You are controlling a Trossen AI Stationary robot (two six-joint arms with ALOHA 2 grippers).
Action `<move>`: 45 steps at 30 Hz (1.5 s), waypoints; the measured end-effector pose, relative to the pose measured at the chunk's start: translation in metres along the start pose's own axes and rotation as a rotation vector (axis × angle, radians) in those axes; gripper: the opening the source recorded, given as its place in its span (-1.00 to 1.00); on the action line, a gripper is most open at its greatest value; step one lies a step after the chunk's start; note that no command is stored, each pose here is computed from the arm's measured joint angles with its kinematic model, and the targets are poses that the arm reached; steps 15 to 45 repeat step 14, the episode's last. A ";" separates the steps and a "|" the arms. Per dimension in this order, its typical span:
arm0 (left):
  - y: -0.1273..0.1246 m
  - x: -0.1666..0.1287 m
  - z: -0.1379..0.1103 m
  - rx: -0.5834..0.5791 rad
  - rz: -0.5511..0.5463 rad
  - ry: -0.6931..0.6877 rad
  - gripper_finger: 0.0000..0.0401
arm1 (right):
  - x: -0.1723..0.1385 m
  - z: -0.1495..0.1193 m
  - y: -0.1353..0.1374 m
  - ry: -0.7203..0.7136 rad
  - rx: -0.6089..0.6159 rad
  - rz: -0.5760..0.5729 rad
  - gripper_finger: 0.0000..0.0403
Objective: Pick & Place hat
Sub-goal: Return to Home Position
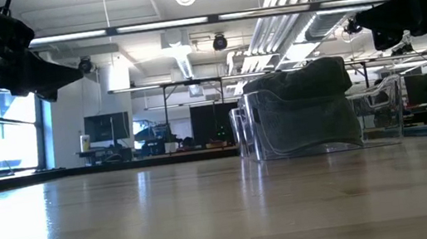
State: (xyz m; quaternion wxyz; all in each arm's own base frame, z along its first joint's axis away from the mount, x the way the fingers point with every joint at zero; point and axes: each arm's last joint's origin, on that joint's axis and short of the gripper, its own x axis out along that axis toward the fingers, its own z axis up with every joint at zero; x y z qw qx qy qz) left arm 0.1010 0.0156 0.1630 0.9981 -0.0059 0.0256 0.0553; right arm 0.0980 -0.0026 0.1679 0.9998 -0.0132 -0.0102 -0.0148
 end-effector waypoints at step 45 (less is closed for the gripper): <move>0.000 0.000 0.000 0.000 0.000 0.000 -0.99 | 0.000 0.000 0.000 0.000 0.000 0.000 -0.98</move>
